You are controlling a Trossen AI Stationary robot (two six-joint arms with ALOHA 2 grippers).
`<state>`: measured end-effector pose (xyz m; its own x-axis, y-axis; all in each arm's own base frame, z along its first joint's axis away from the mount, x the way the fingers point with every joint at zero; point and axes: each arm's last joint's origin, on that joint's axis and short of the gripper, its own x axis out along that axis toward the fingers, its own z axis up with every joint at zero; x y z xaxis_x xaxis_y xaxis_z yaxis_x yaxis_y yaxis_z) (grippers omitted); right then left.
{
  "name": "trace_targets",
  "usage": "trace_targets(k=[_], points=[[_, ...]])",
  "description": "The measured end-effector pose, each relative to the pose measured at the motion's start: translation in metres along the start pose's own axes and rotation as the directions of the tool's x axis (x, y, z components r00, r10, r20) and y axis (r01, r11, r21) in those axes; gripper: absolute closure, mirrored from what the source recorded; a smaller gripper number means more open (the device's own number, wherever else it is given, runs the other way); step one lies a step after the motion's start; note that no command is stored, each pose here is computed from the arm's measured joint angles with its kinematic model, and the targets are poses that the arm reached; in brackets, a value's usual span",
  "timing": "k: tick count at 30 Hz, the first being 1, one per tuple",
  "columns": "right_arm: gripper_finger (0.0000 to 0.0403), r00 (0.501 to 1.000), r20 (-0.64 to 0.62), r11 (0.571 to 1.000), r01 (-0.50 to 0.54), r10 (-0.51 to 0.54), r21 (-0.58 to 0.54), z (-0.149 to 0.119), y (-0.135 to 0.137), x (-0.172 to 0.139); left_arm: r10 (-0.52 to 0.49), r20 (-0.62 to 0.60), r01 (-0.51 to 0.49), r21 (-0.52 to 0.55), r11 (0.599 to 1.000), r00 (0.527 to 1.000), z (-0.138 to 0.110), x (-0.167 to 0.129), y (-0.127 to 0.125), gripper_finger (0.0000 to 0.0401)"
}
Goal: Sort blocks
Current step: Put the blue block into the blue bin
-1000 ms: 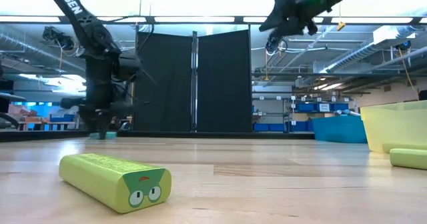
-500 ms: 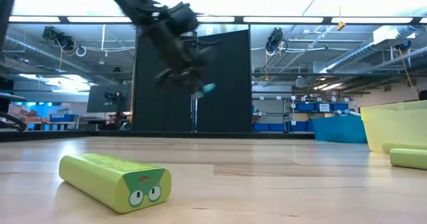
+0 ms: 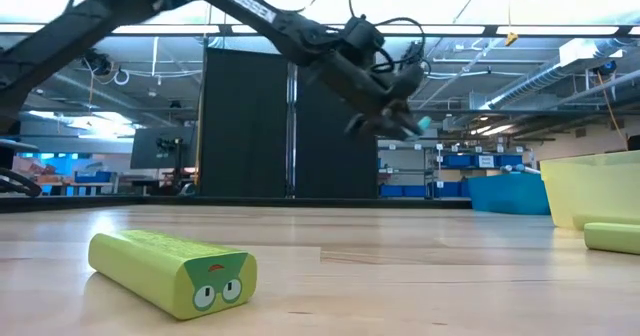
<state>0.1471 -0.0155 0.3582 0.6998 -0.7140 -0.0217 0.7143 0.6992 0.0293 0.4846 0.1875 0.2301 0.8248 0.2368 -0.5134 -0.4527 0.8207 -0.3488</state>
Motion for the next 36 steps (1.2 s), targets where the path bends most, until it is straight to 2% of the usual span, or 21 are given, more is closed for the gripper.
trace_targets(k=[3,8,13,17,22,28,33,36], points=[[0.0144,0.992,-0.107,0.997,0.068,-0.07,-0.022,-0.015,-0.002,-0.002,-0.012,0.022,0.011,0.037,0.999,1.0,0.005,0.009,-0.004,0.03],[0.0143,0.95,-0.263,0.981,0.19,-0.171,0.048,-0.05,-0.006,-0.004,0.062,0.095,-0.077,0.17,0.982,0.994,0.002,0.011,-0.019,0.03],[0.0137,0.942,-0.285,0.967,0.218,-0.174,0.131,-0.081,-0.005,0.002,0.081,0.165,-0.125,0.276,0.953,0.983,0.0,0.011,-0.039,0.03],[0.0139,0.939,-0.301,0.955,0.231,-0.169,0.184,-0.094,-0.008,0.009,0.112,0.227,-0.187,0.344,0.92,0.967,-0.003,0.01,-0.054,0.03],[0.0142,0.936,-0.307,0.947,0.245,-0.175,0.207,-0.096,-0.014,0.016,0.1,0.269,-0.203,0.389,0.899,0.958,-0.004,0.008,-0.068,0.03],[0.0136,0.935,-0.295,0.937,0.268,-0.197,0.223,-0.09,-0.027,0.024,0.051,0.282,-0.153,0.352,0.923,0.958,0.002,0.007,-0.065,0.03],[0.0137,0.953,-0.275,0.939,0.204,-0.126,0.277,-0.085,-0.033,0.035,0.029,0.285,-0.132,0.351,0.927,0.958,0.003,0.006,-0.066,0.03],[0.0144,0.954,-0.273,0.937,0.203,-0.123,0.284,-0.085,-0.038,0.042,0.019,0.295,-0.127,0.351,0.928,0.955,0.004,0.006,-0.066,0.03]])
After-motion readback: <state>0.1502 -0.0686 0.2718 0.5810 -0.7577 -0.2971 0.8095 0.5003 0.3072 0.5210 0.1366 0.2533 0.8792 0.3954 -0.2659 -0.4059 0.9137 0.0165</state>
